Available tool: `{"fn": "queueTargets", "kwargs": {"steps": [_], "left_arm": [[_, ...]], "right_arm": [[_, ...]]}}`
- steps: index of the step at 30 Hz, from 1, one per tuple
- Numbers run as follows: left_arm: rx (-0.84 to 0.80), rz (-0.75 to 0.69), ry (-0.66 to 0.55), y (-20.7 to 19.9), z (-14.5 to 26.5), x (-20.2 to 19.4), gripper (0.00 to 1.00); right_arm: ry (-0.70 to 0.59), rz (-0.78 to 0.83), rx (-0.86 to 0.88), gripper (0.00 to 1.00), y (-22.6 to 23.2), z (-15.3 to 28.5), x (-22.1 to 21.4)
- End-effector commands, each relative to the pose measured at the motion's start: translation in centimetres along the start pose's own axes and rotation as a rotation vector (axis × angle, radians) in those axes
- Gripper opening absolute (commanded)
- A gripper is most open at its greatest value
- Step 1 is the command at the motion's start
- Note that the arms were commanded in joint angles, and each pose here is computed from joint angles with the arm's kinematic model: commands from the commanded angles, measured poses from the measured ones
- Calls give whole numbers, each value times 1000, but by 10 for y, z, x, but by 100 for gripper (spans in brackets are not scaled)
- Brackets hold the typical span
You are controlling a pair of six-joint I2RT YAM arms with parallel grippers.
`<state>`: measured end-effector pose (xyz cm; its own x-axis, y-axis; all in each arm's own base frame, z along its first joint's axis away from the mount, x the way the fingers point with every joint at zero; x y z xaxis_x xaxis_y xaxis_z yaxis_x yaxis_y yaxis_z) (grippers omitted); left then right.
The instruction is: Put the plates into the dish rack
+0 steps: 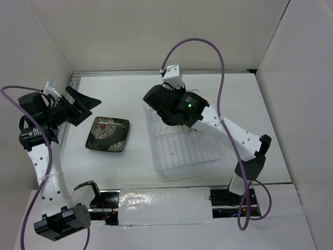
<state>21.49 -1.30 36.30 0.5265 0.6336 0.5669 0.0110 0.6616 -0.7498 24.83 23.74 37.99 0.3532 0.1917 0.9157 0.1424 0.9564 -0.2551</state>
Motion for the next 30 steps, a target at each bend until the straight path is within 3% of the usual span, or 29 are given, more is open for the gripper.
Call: {"fn": "queueTargets", "kwargs": {"steps": [1,14,30], "left_arm": [[-32,-43,-11,-5,2,0,98],[-23,-31,12,3,-3,-3,97],[-14,-35,13,7,-5,-4,98]], "right_arm": [[-37,-86,-40,0,1,2,4],[27,9,-56,0,28,-15,-23],[46,5,-146,0,10,-26,-32]]}}
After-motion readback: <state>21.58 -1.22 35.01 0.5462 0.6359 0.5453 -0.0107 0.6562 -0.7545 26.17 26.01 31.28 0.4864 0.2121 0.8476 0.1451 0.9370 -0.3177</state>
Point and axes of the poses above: each gripper's point midway between its finger pads, its own z axis back along the fingers, its own y axis along the line the jaws close on, x = y × z, the point moved 6 cm from there along z, back along the fingers, and after that the axes turned 5 degrees about -z, right-handed, at the moved point
